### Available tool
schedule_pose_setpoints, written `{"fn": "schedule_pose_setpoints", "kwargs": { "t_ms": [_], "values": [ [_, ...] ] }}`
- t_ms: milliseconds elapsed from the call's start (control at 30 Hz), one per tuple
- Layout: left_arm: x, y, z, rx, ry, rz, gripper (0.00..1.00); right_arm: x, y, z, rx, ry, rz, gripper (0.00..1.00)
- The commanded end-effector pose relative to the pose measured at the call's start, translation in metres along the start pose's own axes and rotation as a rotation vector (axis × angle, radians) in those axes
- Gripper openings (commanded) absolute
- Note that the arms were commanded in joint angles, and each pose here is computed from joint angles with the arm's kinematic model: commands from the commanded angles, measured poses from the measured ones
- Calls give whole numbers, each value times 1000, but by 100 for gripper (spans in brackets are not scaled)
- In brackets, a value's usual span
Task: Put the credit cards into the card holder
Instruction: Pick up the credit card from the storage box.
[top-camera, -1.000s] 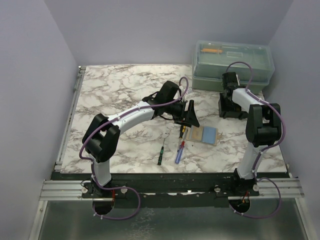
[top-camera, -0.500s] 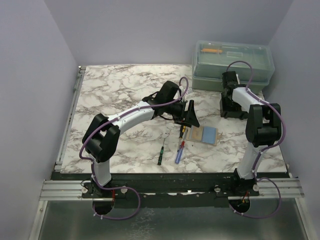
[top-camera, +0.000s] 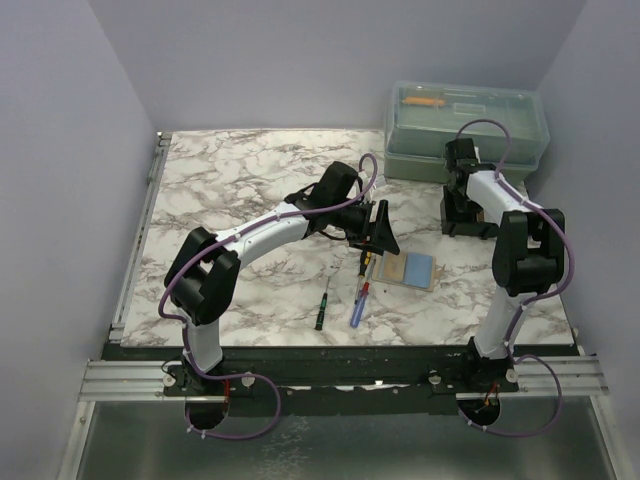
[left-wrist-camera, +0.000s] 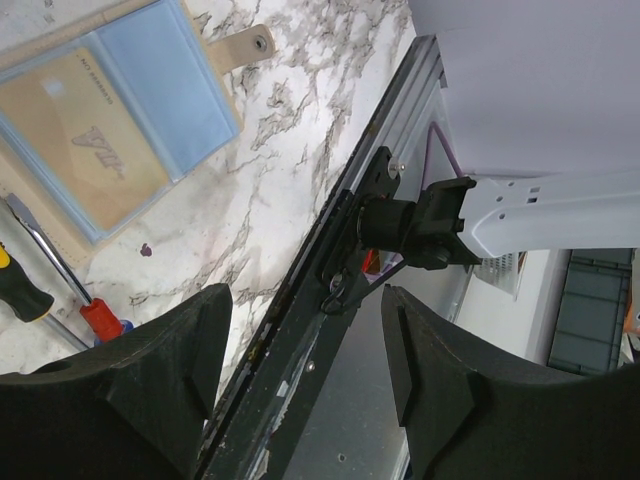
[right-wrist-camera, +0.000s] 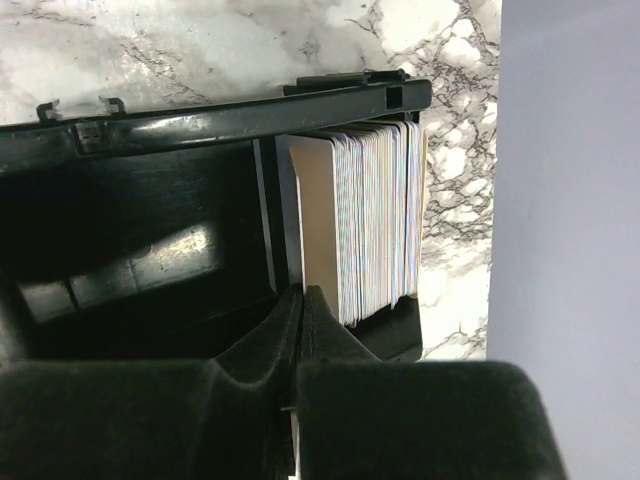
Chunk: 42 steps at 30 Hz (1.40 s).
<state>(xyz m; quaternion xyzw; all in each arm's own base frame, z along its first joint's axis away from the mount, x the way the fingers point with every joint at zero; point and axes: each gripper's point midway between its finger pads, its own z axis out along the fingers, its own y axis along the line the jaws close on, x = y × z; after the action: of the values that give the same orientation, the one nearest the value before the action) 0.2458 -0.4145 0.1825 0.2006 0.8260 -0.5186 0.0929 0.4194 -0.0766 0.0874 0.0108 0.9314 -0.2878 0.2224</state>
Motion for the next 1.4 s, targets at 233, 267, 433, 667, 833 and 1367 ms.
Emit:
{"fn": "schedule_pose_setpoints", "kwargs": {
  "t_ms": [233,267,433,667,833,1367],
  "values": [
    [2,-7,0,32,9,13,68,-27,-1,-37,-113,-52,312,0],
    [3,-7,0,33,9,12,68,-28,1,-39,-129,-40,347,0],
    [3,-4,1,31,12,8,68,-29,4,-46,-148,43,485,0],
    [5,-5,2,35,19,7,68,-34,5,-63,-250,34,590,0],
    [2,-5,-1,45,18,8,68,-37,6,-105,-432,-96,542,0],
    [-38,27,-13,91,-128,-167,67,68,117,-213,-1325,-234,461,0]
  ]
}}
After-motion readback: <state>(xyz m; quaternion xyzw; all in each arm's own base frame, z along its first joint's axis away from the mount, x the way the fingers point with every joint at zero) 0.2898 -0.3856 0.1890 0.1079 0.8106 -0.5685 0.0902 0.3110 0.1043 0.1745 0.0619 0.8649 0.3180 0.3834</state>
